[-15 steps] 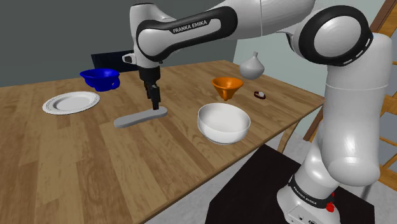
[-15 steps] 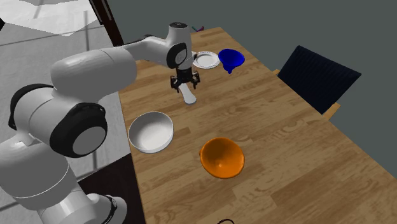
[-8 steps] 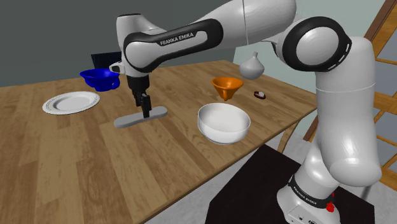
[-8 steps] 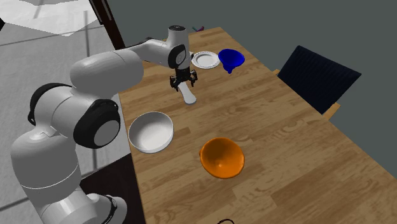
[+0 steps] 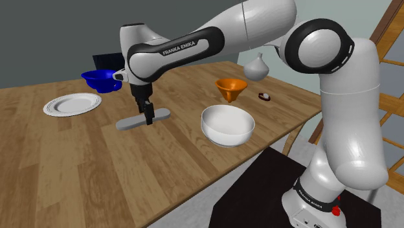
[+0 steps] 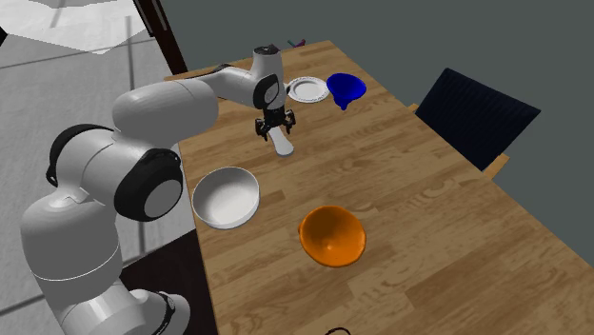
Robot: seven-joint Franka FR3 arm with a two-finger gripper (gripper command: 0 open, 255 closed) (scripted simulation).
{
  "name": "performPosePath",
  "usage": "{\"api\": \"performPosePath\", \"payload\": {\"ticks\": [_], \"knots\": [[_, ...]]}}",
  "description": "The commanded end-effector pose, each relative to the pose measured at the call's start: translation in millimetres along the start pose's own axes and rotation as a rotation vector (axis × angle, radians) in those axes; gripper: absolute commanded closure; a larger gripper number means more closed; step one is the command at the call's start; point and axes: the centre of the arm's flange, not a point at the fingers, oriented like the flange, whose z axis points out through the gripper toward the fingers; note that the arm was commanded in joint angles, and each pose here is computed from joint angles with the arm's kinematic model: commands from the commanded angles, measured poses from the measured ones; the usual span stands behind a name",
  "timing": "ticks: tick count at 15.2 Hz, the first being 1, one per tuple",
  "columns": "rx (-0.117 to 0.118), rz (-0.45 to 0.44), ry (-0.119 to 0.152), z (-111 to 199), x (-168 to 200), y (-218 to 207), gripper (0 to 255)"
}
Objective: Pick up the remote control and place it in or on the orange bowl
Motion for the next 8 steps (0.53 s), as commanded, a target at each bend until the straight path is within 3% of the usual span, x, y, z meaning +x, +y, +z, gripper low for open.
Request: {"api": "performPosePath", "payload": {"ticks": [1,3,4,8], "knots": [[0.000,0.000,0.000,0.2,0.1,0.0,0],[0.000,0.000,0.000,0.2,0.1,0.0,0],[0.000,0.000,0.000,0.2,0.1,0.0,255],[0.000,0.000,0.000,0.2,0.1,-0.1,255]]}}
